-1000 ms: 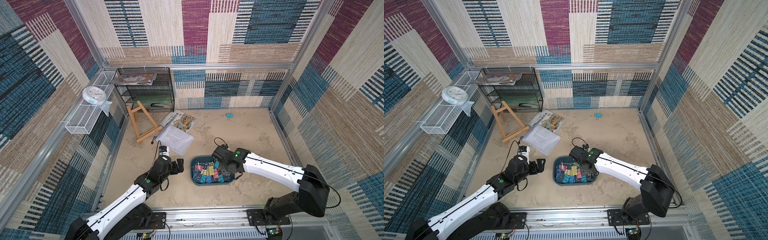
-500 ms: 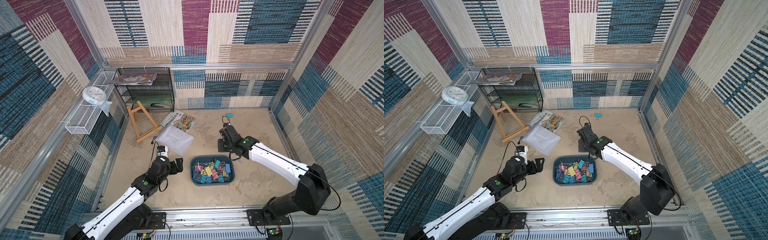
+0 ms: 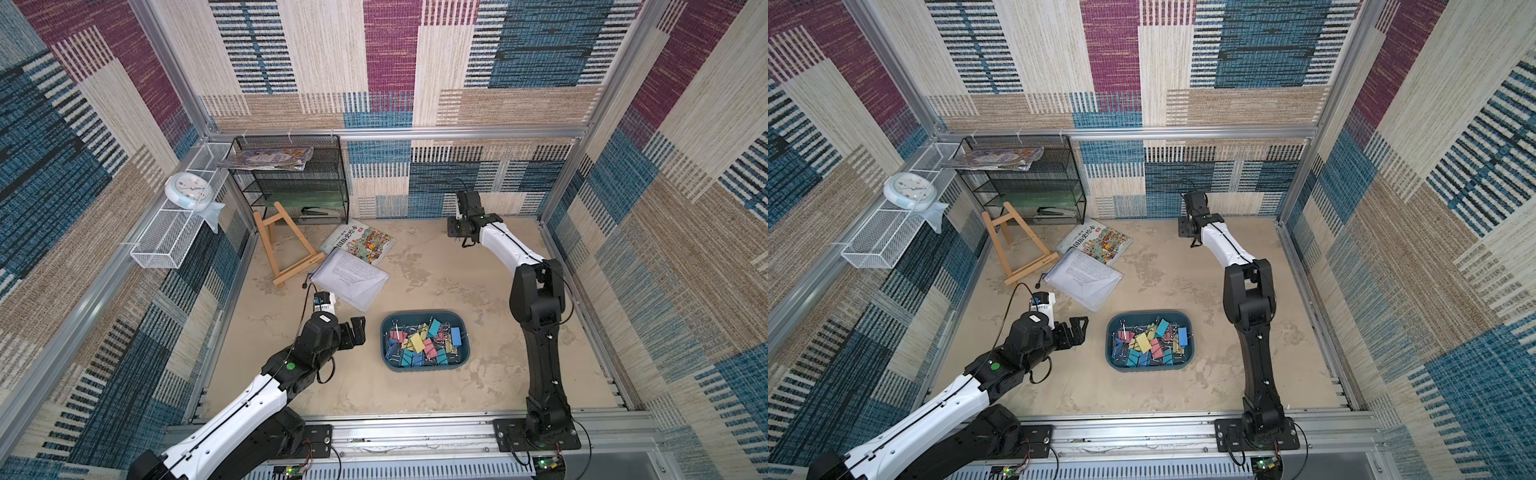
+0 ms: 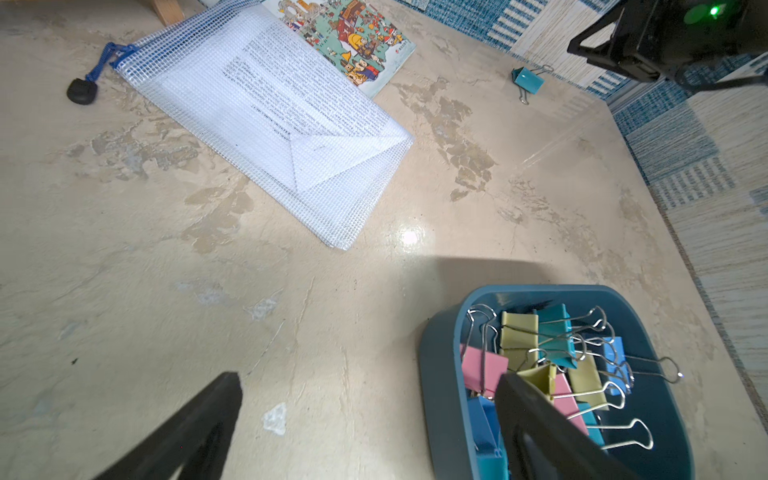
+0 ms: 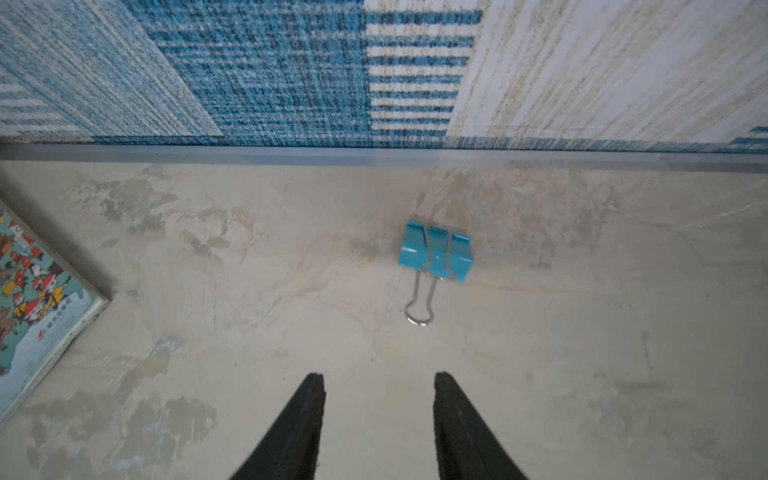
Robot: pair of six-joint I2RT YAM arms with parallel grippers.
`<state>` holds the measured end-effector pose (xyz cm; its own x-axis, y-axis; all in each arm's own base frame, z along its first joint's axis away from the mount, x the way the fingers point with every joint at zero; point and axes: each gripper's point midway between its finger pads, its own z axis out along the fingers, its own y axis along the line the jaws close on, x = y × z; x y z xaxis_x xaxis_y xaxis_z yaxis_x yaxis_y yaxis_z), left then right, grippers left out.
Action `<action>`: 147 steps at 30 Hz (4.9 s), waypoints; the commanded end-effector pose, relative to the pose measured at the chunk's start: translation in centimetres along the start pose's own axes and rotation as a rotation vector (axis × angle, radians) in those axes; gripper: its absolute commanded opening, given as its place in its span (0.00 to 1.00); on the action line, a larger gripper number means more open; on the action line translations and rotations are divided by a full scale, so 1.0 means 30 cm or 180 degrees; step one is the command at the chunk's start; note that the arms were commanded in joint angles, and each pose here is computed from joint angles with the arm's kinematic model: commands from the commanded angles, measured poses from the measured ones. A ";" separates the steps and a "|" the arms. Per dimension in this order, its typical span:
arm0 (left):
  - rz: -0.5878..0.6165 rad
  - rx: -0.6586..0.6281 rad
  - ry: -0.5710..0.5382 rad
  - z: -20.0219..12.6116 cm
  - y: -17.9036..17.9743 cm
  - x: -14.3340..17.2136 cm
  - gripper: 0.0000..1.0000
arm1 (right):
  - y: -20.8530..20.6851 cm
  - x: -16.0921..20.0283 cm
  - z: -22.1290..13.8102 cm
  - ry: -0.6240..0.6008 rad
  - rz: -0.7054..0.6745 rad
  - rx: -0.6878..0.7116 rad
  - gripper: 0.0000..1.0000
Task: Put the binder clips in the storage box
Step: Pick up the binder clip at the center of the board, then place the binder clip in the storage box, then reset both arms
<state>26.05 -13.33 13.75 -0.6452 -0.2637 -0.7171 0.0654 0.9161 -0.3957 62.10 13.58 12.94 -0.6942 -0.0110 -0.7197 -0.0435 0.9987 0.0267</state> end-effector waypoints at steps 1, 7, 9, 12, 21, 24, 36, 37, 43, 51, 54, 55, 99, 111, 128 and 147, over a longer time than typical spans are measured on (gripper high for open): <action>0.0047 0.0025 0.0016 0.012 -0.013 -0.008 0.99 | -0.055 0.001 0.059 0.0077 0.0361 0.0091 0.48; 0.0039 0.0027 0.0100 0.039 -0.019 0.005 0.99 | -0.108 -0.012 0.145 -0.0077 0.0891 0.0038 0.56; 0.0032 0.0034 0.0099 0.044 -0.021 0.005 0.99 | -0.105 -0.002 0.163 -0.0079 0.1013 -0.0026 0.56; 0.0011 0.0053 0.0104 0.051 -0.028 0.003 0.99 | -0.110 0.010 0.184 -0.0056 0.1302 -0.0138 0.54; -0.0013 0.0080 0.0088 0.036 -0.037 -0.010 0.99 | -0.122 0.011 0.226 -0.0082 0.1872 -0.0499 0.54; 0.0007 0.0071 0.0090 0.029 -0.037 -0.013 1.00 | -0.115 0.010 0.230 -0.0080 0.1979 -0.0579 0.54; 0.0035 0.0083 0.0053 0.024 -0.045 -0.029 1.00 | -0.077 0.012 0.237 0.0002 0.2476 -0.1063 0.57; 0.0047 0.0074 0.0058 0.022 -0.045 -0.031 0.99 | -0.078 0.014 0.239 0.0006 0.2522 -0.1082 0.56; 0.0018 0.0057 0.0041 0.011 -0.032 -0.023 0.99 | -0.094 0.009 0.247 -0.0027 0.2618 -0.1108 0.49; -0.0001 0.0039 0.0040 0.021 -0.024 -0.015 1.00 | -0.127 -0.001 0.249 -0.0031 0.2713 -0.1166 0.51; 0.0003 0.0063 0.0043 0.025 -0.034 -0.021 0.99 | -0.142 -0.007 0.251 -0.0045 0.2765 -0.1178 0.49; -0.0001 0.0068 0.0040 0.026 -0.035 -0.022 0.99 | -0.144 -0.006 0.254 -0.0043 0.2781 -0.1184 0.48; 0.0155 -0.0128 -0.0072 -0.010 0.014 -0.033 0.99 | 0.062 0.401 -0.730 0.0079 0.0972 -0.1200 0.00; 0.0136 -0.0133 -0.0117 -0.007 0.018 -0.038 0.99 | 0.400 0.755 -1.047 0.0718 0.0351 -0.1710 0.00; 0.0077 -0.0388 -0.0229 -0.026 0.059 -0.071 0.99 | 0.555 0.922 -0.977 0.0861 -0.0060 -0.1755 0.35; 0.1407 -0.1681 -0.1338 0.008 0.405 -0.273 0.96 | -0.517 0.617 -0.747 -0.1879 0.0386 0.1370 0.82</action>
<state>30.17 -0.16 12.38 -0.4360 0.1852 -0.8807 -0.1993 0.9344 0.2952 31.20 -3.35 11.76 -0.3287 0.0266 -0.9440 0.4083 0.9054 -0.1167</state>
